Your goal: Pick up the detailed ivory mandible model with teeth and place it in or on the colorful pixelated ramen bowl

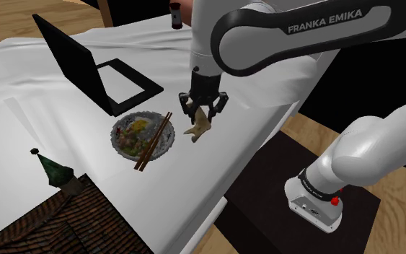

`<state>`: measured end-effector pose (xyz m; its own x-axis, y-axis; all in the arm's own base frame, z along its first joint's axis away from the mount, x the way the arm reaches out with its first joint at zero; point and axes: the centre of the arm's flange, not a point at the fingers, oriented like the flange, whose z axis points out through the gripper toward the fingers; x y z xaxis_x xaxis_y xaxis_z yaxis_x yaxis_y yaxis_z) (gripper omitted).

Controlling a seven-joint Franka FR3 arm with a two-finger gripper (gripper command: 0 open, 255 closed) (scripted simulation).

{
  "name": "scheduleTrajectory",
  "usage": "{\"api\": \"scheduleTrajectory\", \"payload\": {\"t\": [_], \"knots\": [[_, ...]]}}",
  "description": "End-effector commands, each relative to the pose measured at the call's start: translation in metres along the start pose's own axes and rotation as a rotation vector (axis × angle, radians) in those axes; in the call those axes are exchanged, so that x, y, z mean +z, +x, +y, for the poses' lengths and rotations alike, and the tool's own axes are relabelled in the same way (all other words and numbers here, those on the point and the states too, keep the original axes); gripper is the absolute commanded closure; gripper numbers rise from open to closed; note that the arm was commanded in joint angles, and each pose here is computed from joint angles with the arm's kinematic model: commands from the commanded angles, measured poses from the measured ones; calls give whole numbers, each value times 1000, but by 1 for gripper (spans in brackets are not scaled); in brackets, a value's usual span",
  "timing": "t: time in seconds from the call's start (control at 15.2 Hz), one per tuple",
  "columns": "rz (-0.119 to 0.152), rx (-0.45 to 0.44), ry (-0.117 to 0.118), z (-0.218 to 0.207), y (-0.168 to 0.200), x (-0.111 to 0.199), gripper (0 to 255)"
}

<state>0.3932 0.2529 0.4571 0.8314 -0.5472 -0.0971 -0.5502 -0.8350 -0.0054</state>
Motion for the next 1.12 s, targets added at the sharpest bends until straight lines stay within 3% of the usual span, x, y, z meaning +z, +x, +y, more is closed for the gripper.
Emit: {"api": "scheduleTrajectory", "payload": {"t": [0.0, 0.46, 1.06], "knots": [[0, 0, 0, 1, -2, -10, 255], [0, 0, 0, 1, -5, -43, 255], [0, 0, 0, -107, 17, -33, 255]]}}
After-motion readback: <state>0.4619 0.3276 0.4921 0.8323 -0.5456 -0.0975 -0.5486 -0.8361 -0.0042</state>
